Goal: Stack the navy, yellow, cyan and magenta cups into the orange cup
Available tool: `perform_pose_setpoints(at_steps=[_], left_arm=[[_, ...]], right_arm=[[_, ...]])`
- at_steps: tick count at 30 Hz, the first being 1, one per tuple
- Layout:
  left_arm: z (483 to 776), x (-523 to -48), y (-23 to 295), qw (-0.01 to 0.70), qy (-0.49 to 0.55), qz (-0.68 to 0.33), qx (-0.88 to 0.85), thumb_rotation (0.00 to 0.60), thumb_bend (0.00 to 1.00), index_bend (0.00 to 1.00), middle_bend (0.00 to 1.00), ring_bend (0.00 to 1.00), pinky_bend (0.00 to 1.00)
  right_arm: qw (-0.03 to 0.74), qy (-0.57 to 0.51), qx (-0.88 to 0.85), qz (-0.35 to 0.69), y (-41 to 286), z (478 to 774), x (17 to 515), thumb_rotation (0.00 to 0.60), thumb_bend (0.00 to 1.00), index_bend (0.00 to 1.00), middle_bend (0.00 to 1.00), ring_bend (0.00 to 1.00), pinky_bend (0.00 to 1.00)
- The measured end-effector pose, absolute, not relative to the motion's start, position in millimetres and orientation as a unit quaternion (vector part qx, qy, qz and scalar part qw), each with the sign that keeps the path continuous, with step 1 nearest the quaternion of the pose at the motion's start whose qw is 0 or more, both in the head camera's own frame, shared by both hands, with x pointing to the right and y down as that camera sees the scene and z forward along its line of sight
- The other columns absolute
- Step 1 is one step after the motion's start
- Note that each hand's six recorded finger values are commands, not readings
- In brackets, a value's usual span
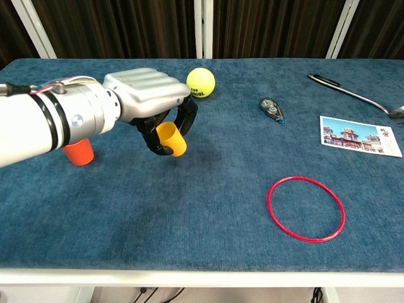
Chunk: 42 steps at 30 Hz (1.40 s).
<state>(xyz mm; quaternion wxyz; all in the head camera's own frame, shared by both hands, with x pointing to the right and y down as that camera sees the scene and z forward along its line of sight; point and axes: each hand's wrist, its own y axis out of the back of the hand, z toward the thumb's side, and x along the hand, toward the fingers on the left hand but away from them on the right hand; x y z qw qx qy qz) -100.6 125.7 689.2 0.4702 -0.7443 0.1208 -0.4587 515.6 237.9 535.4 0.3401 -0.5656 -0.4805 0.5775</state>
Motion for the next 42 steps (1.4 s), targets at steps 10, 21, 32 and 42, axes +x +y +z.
perform_pose_setpoints(at_steps=[10, 21, 32, 42], left_arm=[[637.1, -142.7, 110.5, 0.505, 0.127, -0.48, -0.706, 0.6, 0.26, 0.51, 0.48, 0.58, 0.38], [625.1, -218.1, 118.0, 0.487, 0.083, -0.564, -0.661, 0.6, 0.26, 0.51, 0.48, 0.58, 0.38], [646.5, -223.3, 121.5, 0.48, 0.065, -0.572, -0.662, 0.6, 0.26, 0.51, 0.48, 0.58, 0.38], [652.7, -229.7, 118.4, 0.472, 0.071, -0.582, -0.658, 0.6, 0.26, 0.51, 0.48, 0.57, 0.37]], right_arm=[[0.344, -0.478, -0.567, 0.576, 238.4, 534.6, 513.0, 0.6, 0.34, 0.0, 0.0, 0.0, 0.0], [0.351, -0.466, -0.576, 0.572, 238.1, 538.3, 498.5, 0.6, 0.34, 0.0, 0.0, 0.0, 0.0], [0.351, -0.468, -0.572, 0.575, 239.6, 535.9, 499.9, 0.6, 0.34, 0.0, 0.0, 0.0, 0.0], [0.347, -0.468, -0.571, 0.577, 241.0, 537.0, 503.6, 0.6, 0.34, 0.0, 0.0, 0.0, 0.0]])
